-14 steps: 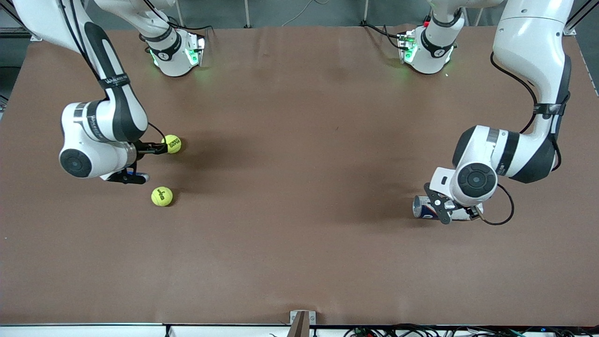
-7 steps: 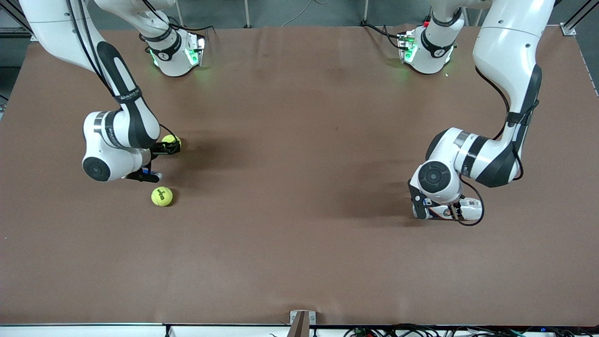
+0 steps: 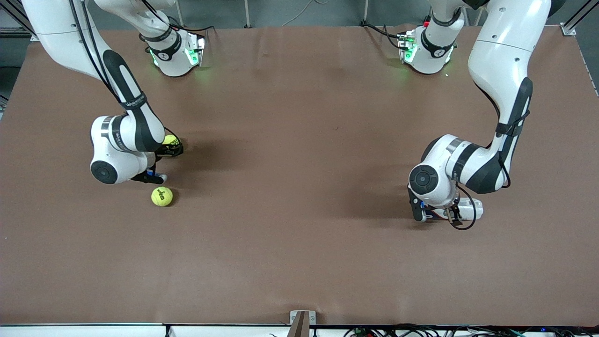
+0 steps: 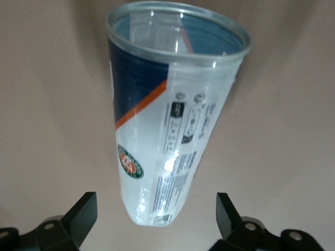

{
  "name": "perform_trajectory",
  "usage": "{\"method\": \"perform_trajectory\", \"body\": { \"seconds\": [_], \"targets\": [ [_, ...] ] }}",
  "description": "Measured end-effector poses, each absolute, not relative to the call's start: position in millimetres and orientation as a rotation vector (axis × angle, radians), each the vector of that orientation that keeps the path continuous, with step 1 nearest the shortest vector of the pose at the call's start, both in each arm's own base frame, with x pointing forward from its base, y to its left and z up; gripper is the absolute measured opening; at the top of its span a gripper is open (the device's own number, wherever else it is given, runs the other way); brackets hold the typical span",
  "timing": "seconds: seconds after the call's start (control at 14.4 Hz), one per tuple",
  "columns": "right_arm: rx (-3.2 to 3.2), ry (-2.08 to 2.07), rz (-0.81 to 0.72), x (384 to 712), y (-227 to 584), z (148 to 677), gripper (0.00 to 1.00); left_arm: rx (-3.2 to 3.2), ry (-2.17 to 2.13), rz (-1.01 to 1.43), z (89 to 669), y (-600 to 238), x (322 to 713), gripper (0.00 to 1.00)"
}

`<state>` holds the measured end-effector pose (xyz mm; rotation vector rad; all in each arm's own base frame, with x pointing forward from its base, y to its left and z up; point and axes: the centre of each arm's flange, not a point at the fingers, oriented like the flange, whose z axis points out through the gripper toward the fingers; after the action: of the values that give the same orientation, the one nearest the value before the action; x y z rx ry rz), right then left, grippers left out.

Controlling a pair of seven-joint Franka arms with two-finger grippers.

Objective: Insert tennis ball vertically with right arm
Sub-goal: 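Grasp the can with the left gripper while the right gripper grasps a ball, then lift the can upright with the left gripper while the right gripper lifts the ball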

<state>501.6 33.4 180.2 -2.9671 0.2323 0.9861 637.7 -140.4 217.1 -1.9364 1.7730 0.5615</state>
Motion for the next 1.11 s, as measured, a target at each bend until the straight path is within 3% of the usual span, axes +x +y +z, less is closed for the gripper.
{"method": "perform_trajectory", "body": {
  "seconds": [0.42,0.76,0.9,0.97,1.11],
  "targets": [
    [-2.964,0.236,1.006,499.0,32.8,165.6,0.97,-1.899,1.792,0.532,200.1,-136.2,640.6,1.00],
    [-2.950,0.237,1.058,487.8,32.2,156.3,0.90,-1.917,1.778,0.515,186.5,-138.9,638.7,1.00],
    [-2.946,0.239,1.073,483.8,31.8,153.5,0.77,-1.924,1.784,0.497,181.4,-137.4,639.1,1.00],
    [-2.945,0.239,1.075,483.3,31.7,153.2,0.77,-1.928,1.786,0.491,179.2,-135.3,639.2,1.00],
    [-2.943,0.240,1.077,483.4,31.8,153.6,0.67,-1.936,1.789,0.484,175.5,-130.9,639.4,1.00]
  ]
}}
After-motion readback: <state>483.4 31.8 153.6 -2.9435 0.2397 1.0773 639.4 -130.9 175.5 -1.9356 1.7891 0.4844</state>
